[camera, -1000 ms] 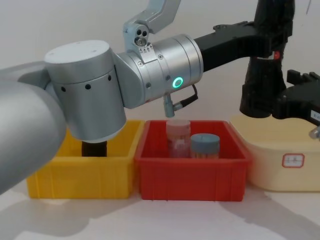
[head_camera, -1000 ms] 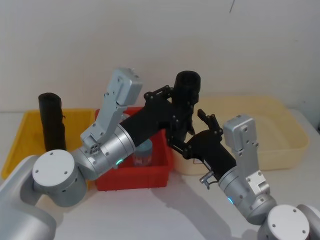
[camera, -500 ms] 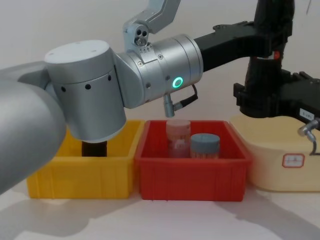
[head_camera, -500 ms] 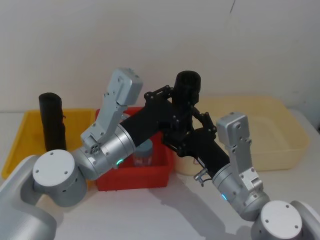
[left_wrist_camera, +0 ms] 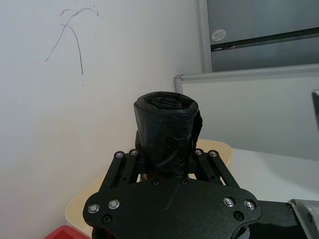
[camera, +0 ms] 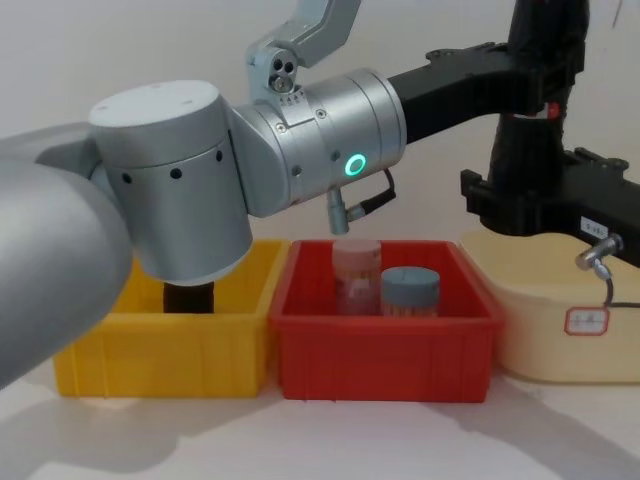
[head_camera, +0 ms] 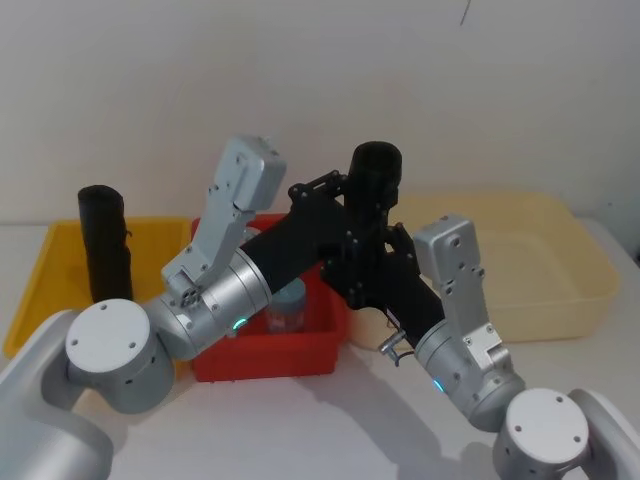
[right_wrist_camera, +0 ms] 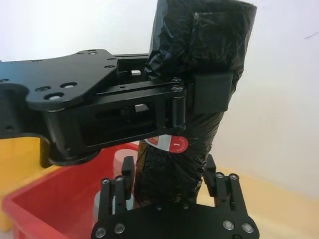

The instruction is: Pick up the garbage bag with the one hand and transfer it to the other hand.

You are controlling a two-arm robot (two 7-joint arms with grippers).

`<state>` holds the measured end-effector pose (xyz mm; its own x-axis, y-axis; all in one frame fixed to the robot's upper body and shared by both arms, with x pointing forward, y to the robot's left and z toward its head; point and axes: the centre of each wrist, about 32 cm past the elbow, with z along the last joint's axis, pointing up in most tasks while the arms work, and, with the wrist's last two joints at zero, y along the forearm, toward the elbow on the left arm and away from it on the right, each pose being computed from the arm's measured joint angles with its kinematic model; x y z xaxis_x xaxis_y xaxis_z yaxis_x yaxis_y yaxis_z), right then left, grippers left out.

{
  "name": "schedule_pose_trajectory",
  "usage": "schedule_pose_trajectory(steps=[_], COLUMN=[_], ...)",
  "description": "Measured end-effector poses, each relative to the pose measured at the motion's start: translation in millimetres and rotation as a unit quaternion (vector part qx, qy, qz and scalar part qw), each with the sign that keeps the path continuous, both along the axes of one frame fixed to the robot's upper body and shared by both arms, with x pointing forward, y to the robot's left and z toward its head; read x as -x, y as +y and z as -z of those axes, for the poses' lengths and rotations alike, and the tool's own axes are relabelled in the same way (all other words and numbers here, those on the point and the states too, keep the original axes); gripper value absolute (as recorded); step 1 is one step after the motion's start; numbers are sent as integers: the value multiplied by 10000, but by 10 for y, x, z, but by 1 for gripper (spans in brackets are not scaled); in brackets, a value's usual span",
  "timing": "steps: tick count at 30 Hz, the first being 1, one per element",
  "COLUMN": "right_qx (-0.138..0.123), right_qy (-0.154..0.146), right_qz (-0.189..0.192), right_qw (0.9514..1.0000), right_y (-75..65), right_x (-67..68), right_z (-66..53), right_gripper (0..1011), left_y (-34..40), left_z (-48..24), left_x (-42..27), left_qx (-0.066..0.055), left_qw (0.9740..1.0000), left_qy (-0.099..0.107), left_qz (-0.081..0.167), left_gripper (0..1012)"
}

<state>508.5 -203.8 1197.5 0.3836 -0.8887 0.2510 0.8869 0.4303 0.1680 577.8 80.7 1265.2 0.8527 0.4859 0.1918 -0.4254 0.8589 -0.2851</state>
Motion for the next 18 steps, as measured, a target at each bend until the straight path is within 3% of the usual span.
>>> schedule_pose_trajectory(steps=[10, 15, 18], right_qx=[28, 28, 22], right_qy=[36, 37, 36], right_qz=[47, 42, 42], right_qw=[10000, 10000, 10000], right_y=[13, 11, 8], right_x=[-35, -40, -43], right_z=[-9, -11, -12], right_gripper=[547, 535, 531], left_y=[0, 0, 0], left_z=[0, 0, 0], left_x=[0, 0, 0], left_qx=[0, 0, 0], left_qw=[10000, 10000, 10000], left_qy=[0, 0, 0], left_qz=[0, 0, 0], left_gripper=[411, 411, 496])
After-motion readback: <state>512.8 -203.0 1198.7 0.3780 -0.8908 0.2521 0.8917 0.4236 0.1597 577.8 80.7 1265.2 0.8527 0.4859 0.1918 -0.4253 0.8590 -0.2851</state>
